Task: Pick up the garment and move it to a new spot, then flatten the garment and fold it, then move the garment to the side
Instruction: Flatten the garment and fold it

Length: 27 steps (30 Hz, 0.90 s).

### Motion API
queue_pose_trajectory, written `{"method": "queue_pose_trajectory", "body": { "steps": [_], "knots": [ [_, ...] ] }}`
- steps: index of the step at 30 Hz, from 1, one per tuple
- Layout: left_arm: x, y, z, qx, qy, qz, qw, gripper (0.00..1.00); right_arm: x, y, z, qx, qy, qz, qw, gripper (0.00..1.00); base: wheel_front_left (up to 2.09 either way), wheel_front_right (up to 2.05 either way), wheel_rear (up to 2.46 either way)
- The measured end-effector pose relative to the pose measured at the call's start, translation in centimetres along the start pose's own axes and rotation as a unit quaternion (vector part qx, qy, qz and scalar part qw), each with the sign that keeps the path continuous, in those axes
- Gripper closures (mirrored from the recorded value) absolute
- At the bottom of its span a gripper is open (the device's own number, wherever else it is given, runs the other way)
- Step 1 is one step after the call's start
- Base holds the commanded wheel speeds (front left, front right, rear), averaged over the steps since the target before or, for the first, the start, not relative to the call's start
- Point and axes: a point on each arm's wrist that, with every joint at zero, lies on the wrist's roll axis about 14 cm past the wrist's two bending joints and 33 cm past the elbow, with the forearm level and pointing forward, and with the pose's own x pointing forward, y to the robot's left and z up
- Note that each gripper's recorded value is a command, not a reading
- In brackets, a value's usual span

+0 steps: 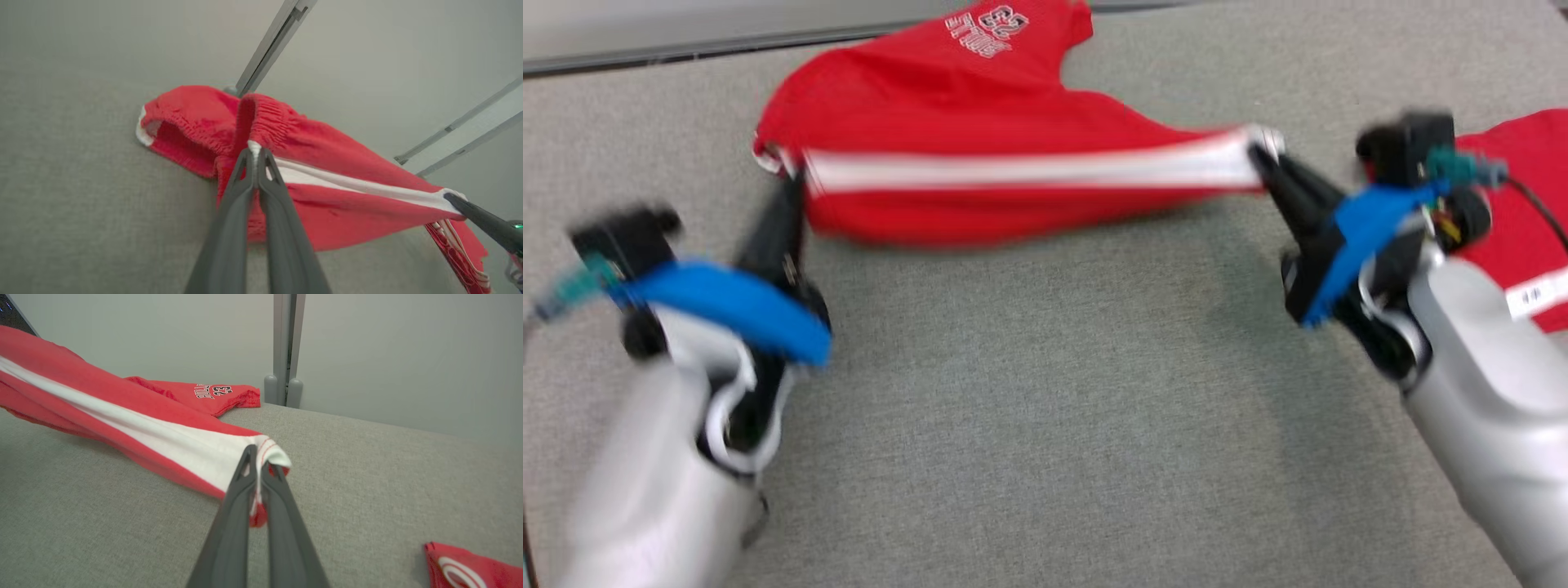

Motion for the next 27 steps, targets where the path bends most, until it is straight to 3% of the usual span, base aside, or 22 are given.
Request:
{"method": "queue_pose_trajectory", "body": {
  "steps": [7,16,23,27],
  "knots": [
    [-8.1,-1.0,-7.2,-0.068,0.128,0.003,0.99,1.0,-6.8,-0.5,-5.6,0.074,0.072,-0.01,0.995,1.0,0.0,0.0,0.0],
    [-15.7,-4.7,-7.6,-0.087,0.169,-0.019,0.982,1.0,-13.5,0.0,-5.8,0.093,0.081,-0.012,0.992,1.0,0.0,0.0,0.0],
    [-20.4,-7.7,-7.7,-0.142,0.182,-0.021,0.973,1.0,-18.3,0.1,-5.4,0.096,0.104,-0.053,0.988,1.0,0.0,0.0,0.0],
    [-21.3,-8.9,-7.7,-0.187,0.174,-0.021,0.967,1.0,-19.3,0.3,-3.4,0.087,0.084,-0.079,0.99,1.0,0.0,0.0,0.0]
  ]
}}
